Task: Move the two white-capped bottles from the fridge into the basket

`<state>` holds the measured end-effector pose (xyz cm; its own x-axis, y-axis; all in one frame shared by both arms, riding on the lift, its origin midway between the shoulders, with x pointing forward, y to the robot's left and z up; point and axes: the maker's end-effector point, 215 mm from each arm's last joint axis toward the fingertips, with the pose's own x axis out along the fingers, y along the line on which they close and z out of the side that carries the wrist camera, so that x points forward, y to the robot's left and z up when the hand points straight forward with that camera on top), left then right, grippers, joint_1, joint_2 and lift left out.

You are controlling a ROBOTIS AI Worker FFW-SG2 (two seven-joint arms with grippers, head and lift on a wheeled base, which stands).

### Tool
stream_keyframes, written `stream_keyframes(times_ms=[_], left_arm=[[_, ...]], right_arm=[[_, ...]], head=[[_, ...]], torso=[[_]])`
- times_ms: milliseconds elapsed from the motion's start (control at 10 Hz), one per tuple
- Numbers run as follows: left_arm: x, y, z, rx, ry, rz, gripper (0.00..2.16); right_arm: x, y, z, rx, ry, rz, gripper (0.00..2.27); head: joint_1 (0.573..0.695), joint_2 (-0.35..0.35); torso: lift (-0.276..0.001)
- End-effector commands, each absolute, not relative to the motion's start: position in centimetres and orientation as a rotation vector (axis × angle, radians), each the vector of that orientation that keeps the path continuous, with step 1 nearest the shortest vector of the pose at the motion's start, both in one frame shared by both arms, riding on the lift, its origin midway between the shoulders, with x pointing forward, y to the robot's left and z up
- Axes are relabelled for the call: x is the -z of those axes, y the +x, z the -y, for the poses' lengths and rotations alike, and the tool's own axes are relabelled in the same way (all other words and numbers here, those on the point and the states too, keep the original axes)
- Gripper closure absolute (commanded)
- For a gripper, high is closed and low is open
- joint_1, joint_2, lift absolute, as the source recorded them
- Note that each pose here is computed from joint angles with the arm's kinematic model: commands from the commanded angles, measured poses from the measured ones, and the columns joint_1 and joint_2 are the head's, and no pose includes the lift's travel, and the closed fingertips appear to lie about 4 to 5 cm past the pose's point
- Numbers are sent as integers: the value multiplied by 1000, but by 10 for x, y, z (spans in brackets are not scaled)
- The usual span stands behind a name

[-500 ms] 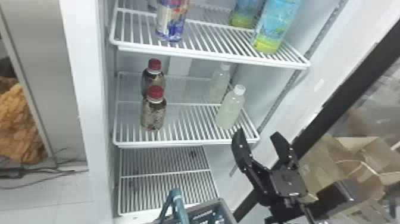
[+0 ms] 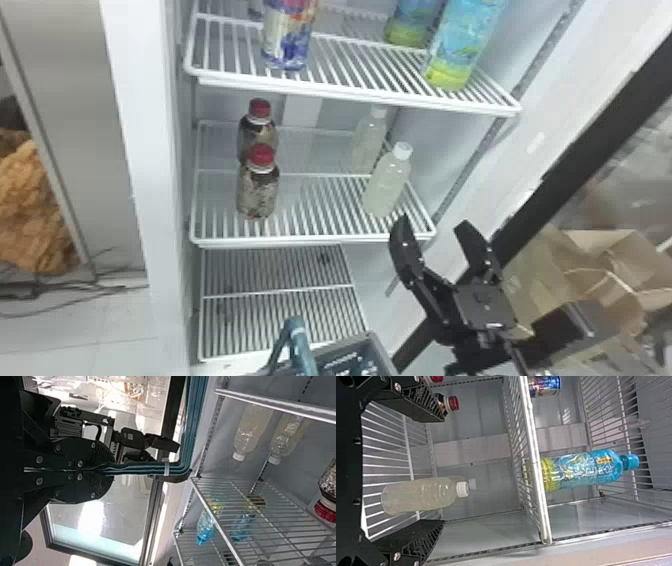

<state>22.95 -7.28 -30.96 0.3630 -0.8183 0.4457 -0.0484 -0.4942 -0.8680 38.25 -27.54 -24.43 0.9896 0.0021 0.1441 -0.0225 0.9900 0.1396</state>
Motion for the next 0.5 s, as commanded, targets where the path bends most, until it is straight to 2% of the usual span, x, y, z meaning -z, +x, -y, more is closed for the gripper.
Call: stream_keyframes(times_ms=[0,400], left_arm=[[309,230,73,1208,-1819,-758,1124],[308,229,74,1218,-1813,-764,1122]], right_arm=[[246,383,276,-11,142,142,139],[262,394,280,-6,121,125,137]], head=[[695,-350],[695,-350]], torso=[[-260],[-260]])
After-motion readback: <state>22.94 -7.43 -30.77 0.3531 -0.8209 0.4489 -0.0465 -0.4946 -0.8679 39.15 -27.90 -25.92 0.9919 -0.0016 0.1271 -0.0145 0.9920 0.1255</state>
